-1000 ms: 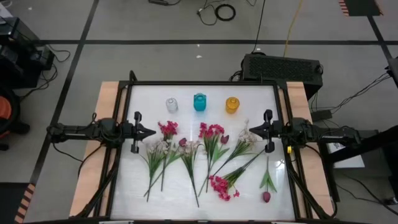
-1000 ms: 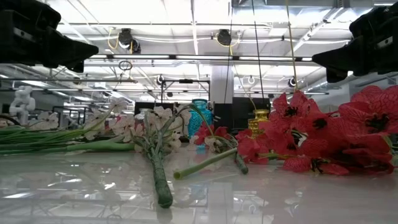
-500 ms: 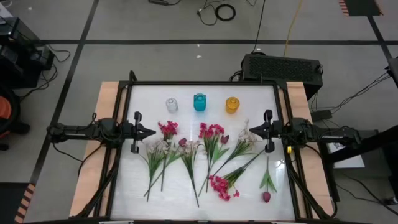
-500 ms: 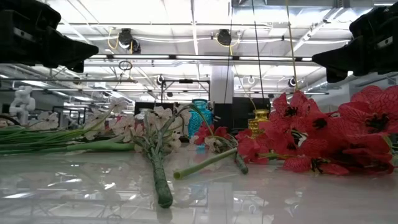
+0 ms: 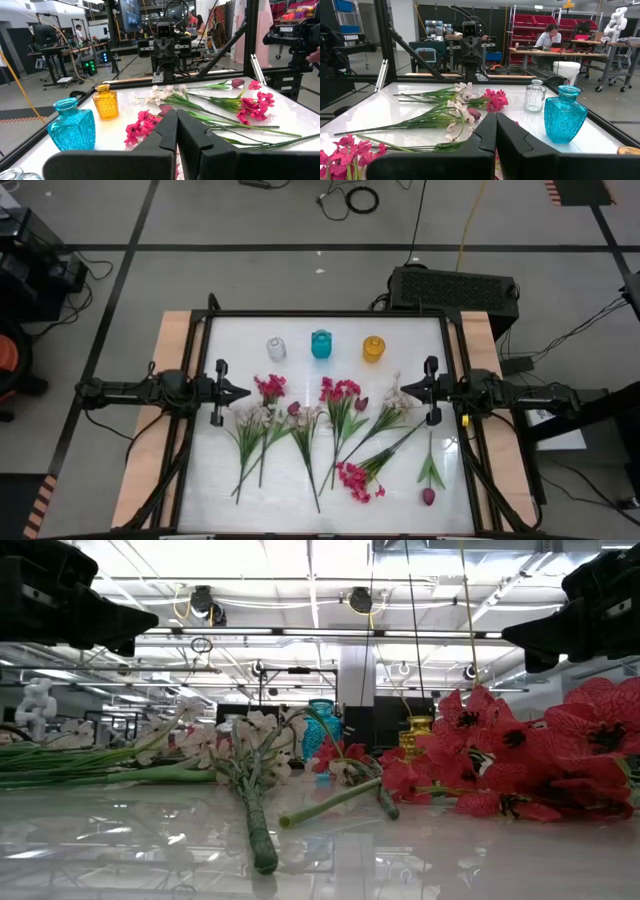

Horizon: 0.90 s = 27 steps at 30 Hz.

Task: Sort flowers into vase by color

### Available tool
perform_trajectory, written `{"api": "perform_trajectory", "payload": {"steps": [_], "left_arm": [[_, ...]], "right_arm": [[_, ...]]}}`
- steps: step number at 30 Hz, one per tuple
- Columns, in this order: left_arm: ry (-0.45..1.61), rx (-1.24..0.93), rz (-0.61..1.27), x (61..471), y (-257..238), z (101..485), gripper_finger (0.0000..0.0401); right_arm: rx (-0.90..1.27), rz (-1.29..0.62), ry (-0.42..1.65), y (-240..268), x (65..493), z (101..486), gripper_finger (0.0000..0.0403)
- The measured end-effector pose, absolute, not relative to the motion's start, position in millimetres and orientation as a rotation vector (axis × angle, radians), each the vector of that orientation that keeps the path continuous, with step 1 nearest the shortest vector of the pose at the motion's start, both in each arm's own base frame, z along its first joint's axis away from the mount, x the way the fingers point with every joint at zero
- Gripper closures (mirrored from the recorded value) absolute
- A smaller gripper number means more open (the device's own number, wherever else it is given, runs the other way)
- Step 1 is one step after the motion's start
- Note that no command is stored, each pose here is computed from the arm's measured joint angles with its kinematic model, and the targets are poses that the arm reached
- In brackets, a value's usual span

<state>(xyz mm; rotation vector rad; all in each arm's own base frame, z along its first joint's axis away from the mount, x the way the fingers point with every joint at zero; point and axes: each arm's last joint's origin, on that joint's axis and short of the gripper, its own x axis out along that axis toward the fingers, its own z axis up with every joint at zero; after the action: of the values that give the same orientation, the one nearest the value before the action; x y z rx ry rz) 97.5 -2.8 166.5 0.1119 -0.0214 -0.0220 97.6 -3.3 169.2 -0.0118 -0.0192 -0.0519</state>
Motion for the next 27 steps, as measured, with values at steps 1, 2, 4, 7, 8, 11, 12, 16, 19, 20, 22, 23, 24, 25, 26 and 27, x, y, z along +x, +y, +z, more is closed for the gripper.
{"api": "perform_trajectory", "payload": {"steps": [1,2,4,7,8,11,12,16,19,20,22,23,24,25,26,27], "left_arm": [[-0.022,0.112,-0.022,97.5,-2.8,166.5,0.0392],[-0.022,0.112,-0.022,97.5,-2.8,166.5,0.0392],[-0.022,0.112,-0.022,97.5,-2.8,166.6,0.0392],[-0.022,0.112,-0.022,97.5,-2.8,166.5,0.0392],[-0.021,0.112,-0.022,97.5,-2.8,166.5,0.0392],[-0.022,0.112,-0.022,97.5,-2.8,166.5,0.0392],[-0.022,0.112,-0.022,97.5,-2.8,166.5,0.0392],[-0.021,0.112,-0.022,97.5,-2.8,166.5,0.0392],[-0.021,0.112,-0.022,97.5,-2.8,166.5,0.0392],[-0.021,0.112,-0.022,97.5,-2.8,166.5,0.0392],[-0.021,0.112,-0.022,97.5,-2.8,166.5,0.0392],[-0.022,0.112,-0.022,97.5,-2.8,166.5,0.0392],[-0.022,0.112,-0.022,97.5,-2.8,166.5,0.0392],[-0.022,0.112,-0.022,97.5,-2.8,166.6,0.0392],[-0.022,0.112,-0.022,97.5,-2.8,166.5,0.0392],[-0.022,0.112,-0.022,97.5,-2.8,166.5,0.0392]], "right_arm": [[-0.012,-0.052,-0.019,-3.3,97.6,169.3,0.0403],[-0.012,-0.052,-0.019,-3.3,97.6,169.2,0.0403],[-0.012,-0.051,-0.019,-3.3,97.6,169.2,0.0403],[-0.012,-0.051,-0.019,-3.3,97.6,169.3,0.0403],[-0.012,-0.052,-0.019,-3.3,97.5,169.3,0.0403],[-0.007,-0.051,-0.022,-3.3,97.5,169.5,0.0403],[0.005,-0.051,-0.023,-3.3,97.5,169.5,0.0403],[0.137,-0.041,-0.025,-3.0,97.6,169.5,0.0403],[0.117,0.025,-0.045,-1.1,96.9,174.3,0.0403],[0.11,0.042,-0.068,-0.5,95.8,180.5,0.0403],[0.106,0.055,-0.124,-0.1,91.7,199.0,0.0403],[0.104,0.06,-0.148,0.0,89.4,209.7,0.0403],[0.102,0.062,-0.165,0.1,87.3,220.6,0.0403],[0.096,0.062,-0.176,0.2,85.0,232.1,0.0403],[0.086,0.06,-0.182,0.2,82.9,244.8,0.0403],[0.076,0.058,-0.187,0.2,81.2,258.2,0.0403]]}}
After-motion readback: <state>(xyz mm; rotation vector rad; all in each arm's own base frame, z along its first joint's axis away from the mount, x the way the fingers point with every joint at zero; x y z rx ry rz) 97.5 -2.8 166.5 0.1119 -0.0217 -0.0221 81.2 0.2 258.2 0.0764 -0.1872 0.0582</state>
